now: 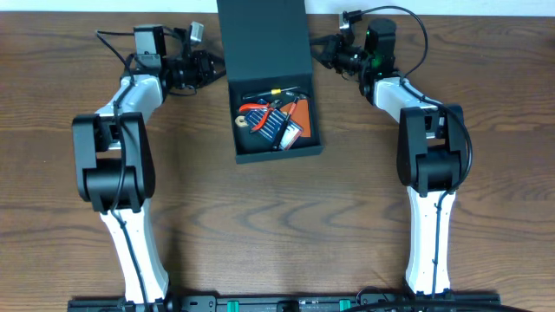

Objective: Pack container
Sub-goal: 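Swing the lid forward with both grippers to close the box, then move both grippers to the closed box's left and right sides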

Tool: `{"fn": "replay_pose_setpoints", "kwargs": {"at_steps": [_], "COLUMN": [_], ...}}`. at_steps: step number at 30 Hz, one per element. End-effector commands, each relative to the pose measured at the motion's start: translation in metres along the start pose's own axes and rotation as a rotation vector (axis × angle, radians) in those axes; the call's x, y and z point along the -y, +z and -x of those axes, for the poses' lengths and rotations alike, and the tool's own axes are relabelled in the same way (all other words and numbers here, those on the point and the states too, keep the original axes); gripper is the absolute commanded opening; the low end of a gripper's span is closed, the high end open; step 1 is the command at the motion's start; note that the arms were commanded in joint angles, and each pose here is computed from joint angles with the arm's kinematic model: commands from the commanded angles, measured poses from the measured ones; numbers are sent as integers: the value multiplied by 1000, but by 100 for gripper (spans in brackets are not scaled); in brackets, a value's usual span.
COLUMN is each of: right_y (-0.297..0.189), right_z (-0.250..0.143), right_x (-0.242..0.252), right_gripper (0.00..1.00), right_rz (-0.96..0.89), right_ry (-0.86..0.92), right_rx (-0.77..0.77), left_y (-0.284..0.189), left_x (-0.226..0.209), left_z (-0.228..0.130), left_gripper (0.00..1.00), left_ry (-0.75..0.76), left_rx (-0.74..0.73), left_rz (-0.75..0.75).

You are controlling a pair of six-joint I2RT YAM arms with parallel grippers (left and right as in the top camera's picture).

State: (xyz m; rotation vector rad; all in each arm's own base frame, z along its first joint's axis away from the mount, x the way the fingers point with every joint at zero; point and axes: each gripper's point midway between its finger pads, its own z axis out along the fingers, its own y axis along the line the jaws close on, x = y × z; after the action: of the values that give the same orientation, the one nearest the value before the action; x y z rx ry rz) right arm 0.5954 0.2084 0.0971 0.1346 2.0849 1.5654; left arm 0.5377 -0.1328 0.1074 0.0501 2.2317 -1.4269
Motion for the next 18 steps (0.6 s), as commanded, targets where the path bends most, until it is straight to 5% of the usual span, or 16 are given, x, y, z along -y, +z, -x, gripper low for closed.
{"fn": "replay_pose_setpoints", "kwargs": {"at_steps": [1, 11, 18], "right_y": [-3, -14, -20], "right_z": [1, -3, -12], "right_x": [-49, -94, -117], "right_gripper": [2, 2, 2], "right_rz": [82, 61, 62], "right_ry": [-34, -127, -163], "right_rx": [-44, -73, -113], "left_y": [-26, -55, -54], "left_x": [81, 128, 123], "left_z": [22, 2, -22], "left_gripper": [6, 6, 6], "left_ry": [132, 284, 205], "left_rx": [31, 5, -71], "left_rz": [-91, 92, 117]}}
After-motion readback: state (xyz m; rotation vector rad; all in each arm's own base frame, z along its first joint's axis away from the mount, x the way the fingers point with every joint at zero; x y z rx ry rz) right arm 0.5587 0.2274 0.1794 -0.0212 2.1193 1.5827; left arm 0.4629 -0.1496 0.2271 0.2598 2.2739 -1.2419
